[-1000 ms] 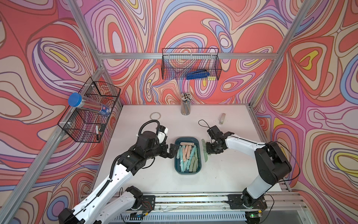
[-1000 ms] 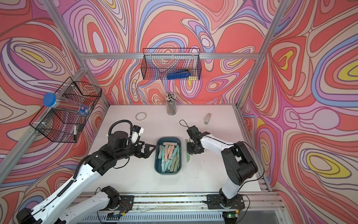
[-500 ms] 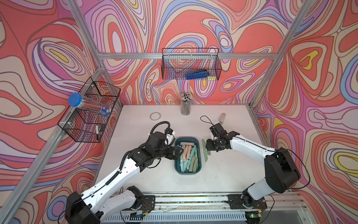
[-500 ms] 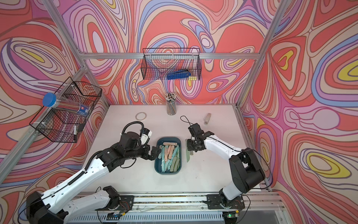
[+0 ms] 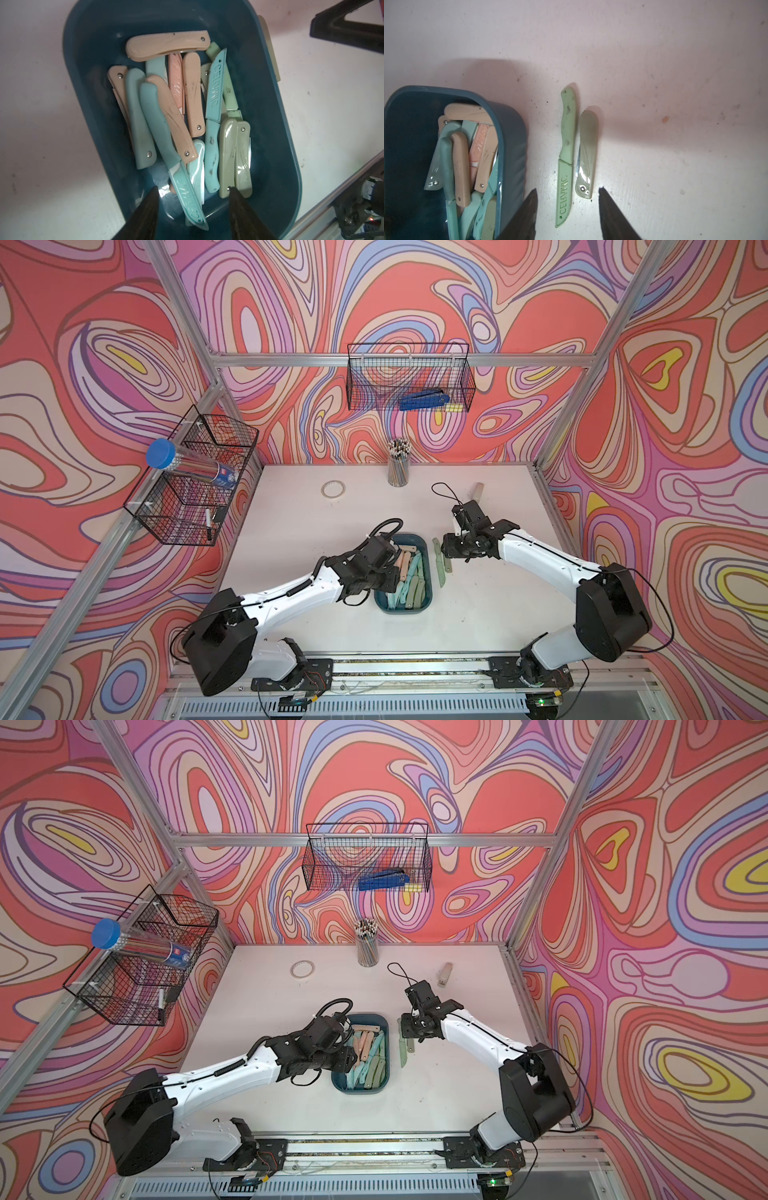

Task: Take the fruit knife out of the storage box
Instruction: Pick up the fruit knife from the storage box.

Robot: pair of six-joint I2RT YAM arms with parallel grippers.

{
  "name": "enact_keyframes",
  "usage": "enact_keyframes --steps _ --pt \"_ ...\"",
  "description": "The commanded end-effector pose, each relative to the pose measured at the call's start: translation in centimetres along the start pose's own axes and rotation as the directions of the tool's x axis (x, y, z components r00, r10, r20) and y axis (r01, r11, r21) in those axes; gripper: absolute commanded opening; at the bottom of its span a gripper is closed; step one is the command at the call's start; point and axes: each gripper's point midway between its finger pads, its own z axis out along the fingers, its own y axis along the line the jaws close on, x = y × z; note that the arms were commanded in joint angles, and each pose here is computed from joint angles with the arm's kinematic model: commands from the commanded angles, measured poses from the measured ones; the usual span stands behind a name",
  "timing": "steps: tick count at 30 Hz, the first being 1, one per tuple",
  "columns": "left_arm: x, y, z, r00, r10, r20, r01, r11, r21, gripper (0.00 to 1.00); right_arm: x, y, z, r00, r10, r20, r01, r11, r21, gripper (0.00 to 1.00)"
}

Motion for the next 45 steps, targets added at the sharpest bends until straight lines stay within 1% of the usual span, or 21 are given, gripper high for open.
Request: enact_keyframes --steps 1,4,11,16,21,31,37,42,45 --pt "-1.1 0.3 0.7 0.997 -0.069 0.034 0.071 0.996 -0.056 0.5 -1.1 0.2 -0.9 0.999 -0.007 0.032 0.007 1.0 -0.002 0.49" --pt "-0.7 0.6 1.6 0.996 -0.09 0.023 0.092 0.993 -0.069 0.46 -1.1 0.3 -1.0 0.999 -0.012 0.033 0.012 1.0 -0.006 0.49" --pt "-0.4 0.7 3.4 0.995 -0.095 -0.003 0.095 0.992 -0.087 0.42 -1.1 0.3 -1.0 0.999 -0.012 0.032 0.012 1.0 -0.005 0.5" --pt "-0.1 1.3 4.0 0.995 -0.097 -0.015 0.095 0.988 -0.12 0.38 -1.0 0.2 -0.9 0.999 -0.013 0.029 0.013 1.0 -0.004 0.5" --pt "-0.1 2.6 3.5 0.995 -0.103 0.004 0.102 0.978 -0.183 0.38 -0.9 0.2 -0.8 1.0 -0.008 0.029 0.008 1.0 -0.004 0.5" --pt "1.0 3.2 5.1 0.992 -0.102 -0.072 0.083 0.969 -0.235 0.37 -0.9 0.1 -0.8 1.0 -0.006 0.03 0.006 1.0 -0.002 0.5" --pt "0.9 3.2 5.7 0.991 -0.092 -0.096 0.065 0.964 -0.257 0.32 -0.7 0.0 -0.8 1.0 -0.006 0.03 0.006 1.0 0.002 0.5" --pt "0.5 2.9 5.6 0.992 -0.083 -0.091 0.058 0.967 -0.249 0.23 -0.7 -0.1 -0.9 0.999 -0.006 0.032 0.006 1.0 0.008 0.5" --pt "0.5 2.9 5.6 0.992 -0.08 -0.094 0.055 0.967 -0.248 0.2 -0.8 -0.1 -1.0 0.999 -0.006 0.036 0.006 1.0 0.007 0.51"
